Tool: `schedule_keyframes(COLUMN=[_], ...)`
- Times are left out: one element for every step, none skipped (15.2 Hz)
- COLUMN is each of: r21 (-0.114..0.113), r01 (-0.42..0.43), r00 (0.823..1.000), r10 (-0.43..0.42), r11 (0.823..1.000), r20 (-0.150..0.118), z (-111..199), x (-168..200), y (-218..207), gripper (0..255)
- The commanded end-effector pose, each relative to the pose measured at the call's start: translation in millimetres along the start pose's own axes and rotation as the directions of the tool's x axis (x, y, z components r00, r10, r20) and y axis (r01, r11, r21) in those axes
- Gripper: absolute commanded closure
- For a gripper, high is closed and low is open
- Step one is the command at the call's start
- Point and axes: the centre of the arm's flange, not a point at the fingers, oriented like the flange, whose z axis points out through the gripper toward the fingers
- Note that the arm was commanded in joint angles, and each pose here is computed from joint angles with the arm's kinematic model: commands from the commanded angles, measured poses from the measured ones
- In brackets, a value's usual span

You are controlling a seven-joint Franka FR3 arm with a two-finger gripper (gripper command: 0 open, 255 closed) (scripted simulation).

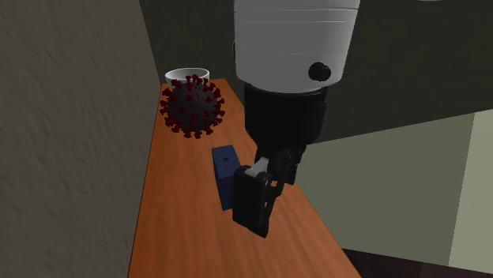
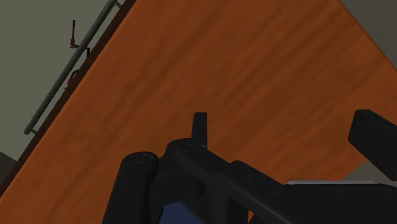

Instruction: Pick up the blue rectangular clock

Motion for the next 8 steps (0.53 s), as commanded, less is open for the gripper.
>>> schedule_keyframes(r21=[-0.004,-0.006,-0.007,-0.008,-0.01,-0.011,-0.012,-0.013], r01=[-0.046,-0.068,-0.09,-0.112,-0.134,-0.156,-0.178,-0.2], r00=[0.999,0.998,0.996,0.994,0.991,0.987,0.984,0.979], r10=[0.046,0.068,0.09,0.112,0.134,0.156,0.178,0.199], r11=[0.999,0.998,0.996,0.994,0.991,0.988,0.984,0.98], r20=[-0.007,-0.011,-0.014,-0.018,-0.021,-0.025,-0.028,-0.032], z=[7.8,11.3,14.9,18.3,21.8,25.1,28.5,31.7], x=[23.6,34.4,45.1,55.6,66.0,76.3,86.5,96.5], y=[9.7,15.3,21.1,27.2,33.5,40.0,46.8,53.8], gripper=[0,0,0,0,0,0,0,0])
